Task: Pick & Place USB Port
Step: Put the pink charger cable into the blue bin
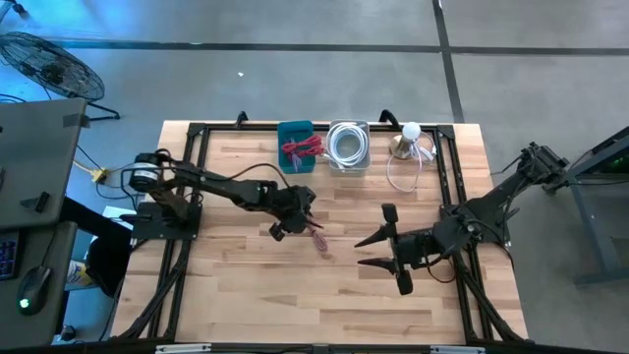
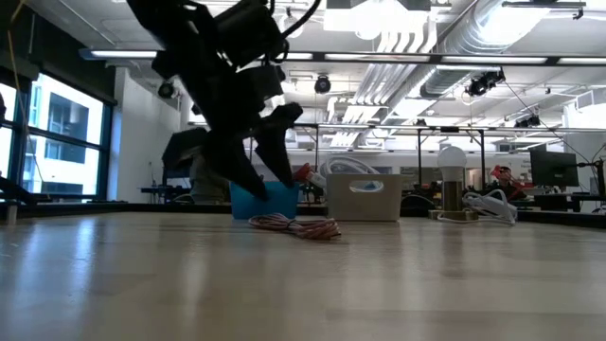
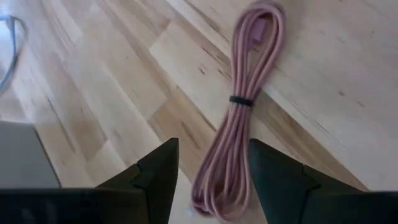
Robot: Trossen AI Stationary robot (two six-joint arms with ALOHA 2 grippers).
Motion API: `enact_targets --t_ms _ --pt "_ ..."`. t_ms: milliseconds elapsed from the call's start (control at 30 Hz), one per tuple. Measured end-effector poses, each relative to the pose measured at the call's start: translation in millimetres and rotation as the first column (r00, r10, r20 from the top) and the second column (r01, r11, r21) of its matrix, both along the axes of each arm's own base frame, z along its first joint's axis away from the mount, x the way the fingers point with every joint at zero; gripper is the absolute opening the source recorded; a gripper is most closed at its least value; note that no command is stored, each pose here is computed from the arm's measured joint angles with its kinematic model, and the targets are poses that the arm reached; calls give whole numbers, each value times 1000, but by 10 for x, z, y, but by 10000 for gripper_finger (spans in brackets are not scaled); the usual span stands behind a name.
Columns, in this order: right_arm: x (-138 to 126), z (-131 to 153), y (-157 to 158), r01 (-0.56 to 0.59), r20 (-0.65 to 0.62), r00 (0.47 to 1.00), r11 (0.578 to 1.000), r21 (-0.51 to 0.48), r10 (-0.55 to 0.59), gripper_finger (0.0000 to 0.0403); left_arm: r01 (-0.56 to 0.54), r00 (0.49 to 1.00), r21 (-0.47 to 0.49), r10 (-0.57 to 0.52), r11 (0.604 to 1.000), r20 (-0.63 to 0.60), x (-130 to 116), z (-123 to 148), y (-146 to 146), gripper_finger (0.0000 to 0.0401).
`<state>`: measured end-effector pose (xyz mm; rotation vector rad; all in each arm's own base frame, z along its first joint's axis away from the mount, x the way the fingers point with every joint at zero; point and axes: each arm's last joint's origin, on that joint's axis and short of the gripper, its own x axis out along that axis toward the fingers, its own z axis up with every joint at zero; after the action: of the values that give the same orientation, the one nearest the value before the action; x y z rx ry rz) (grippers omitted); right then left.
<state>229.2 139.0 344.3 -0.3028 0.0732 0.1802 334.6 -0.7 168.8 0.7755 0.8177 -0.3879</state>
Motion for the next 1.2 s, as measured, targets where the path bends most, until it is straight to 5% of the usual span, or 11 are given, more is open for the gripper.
enact_targets --t_ms 700,833,1000,1200 --pt "-13 -40 8 16 -39 999 1000 2 -16 154 40 980 -40 -47 998 -194 272 -251 -9 182" --pt "-13 -43 8 19 -43 999 1000 12 -19 153 37 977 -33 -43 999 -207 271 -274 -10 138" --pt "-13 -42 7 20 -42 999 1000 13 -20 154 27 980 8 -24 1000 -197 283 -279 -4 25" --pt "-14 -45 7 20 -49 999 999 30 -18 153 6 982 31 -1 999 -188 291 -278 0 10"
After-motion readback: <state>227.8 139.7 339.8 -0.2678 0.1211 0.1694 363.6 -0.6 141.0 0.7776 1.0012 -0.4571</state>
